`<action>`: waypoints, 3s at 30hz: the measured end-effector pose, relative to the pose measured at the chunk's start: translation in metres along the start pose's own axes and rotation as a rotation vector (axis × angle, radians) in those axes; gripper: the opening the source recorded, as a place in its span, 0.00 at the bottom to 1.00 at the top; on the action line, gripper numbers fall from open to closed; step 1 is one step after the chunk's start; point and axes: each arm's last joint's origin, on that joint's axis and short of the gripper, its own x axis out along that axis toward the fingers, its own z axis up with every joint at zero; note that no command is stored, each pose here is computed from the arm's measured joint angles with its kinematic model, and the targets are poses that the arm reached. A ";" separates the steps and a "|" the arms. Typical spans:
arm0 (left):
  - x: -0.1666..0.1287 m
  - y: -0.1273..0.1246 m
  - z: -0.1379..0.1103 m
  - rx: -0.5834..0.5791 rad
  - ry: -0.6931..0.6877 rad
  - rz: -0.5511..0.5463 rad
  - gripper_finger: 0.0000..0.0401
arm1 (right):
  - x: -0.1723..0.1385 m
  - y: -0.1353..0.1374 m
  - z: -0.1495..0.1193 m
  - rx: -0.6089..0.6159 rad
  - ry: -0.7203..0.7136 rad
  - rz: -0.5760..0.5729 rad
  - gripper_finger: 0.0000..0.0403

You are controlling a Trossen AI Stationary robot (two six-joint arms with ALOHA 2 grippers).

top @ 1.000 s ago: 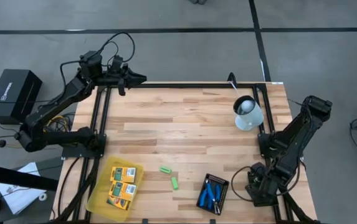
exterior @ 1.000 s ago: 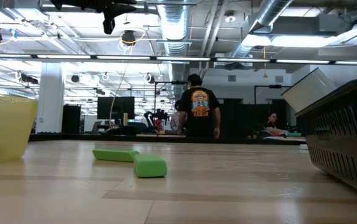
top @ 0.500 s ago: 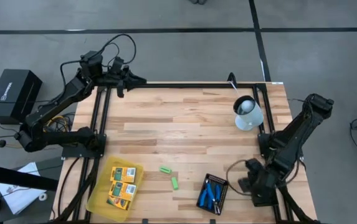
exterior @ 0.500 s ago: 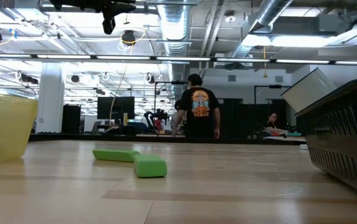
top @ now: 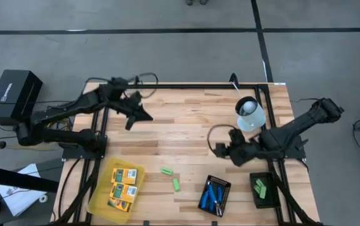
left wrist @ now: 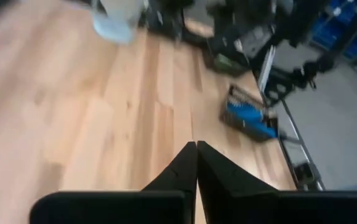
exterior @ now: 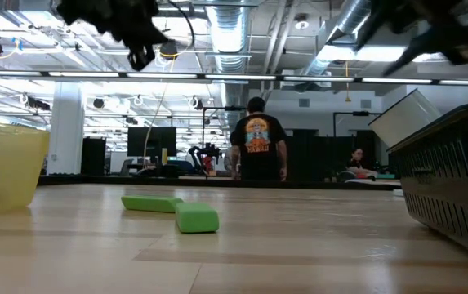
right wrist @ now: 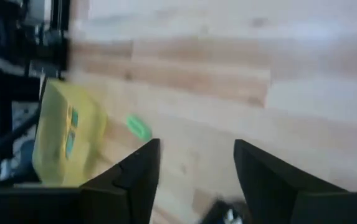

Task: Pick & Place School Supplies
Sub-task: Put the green eraser into the right black bin

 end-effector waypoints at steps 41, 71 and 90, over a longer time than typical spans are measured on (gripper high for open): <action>0.194 -0.072 -0.137 -0.128 0.436 0.046 0.00 | 0.024 0.027 0.052 -0.469 -0.151 0.039 0.27; 0.195 -0.071 -0.140 -0.128 0.454 0.054 0.00 | 0.024 0.029 0.052 -0.474 -0.156 0.051 0.27; 0.200 -0.062 -0.145 -0.128 0.479 0.063 0.00 | 0.024 0.029 0.052 -0.477 -0.156 0.051 0.27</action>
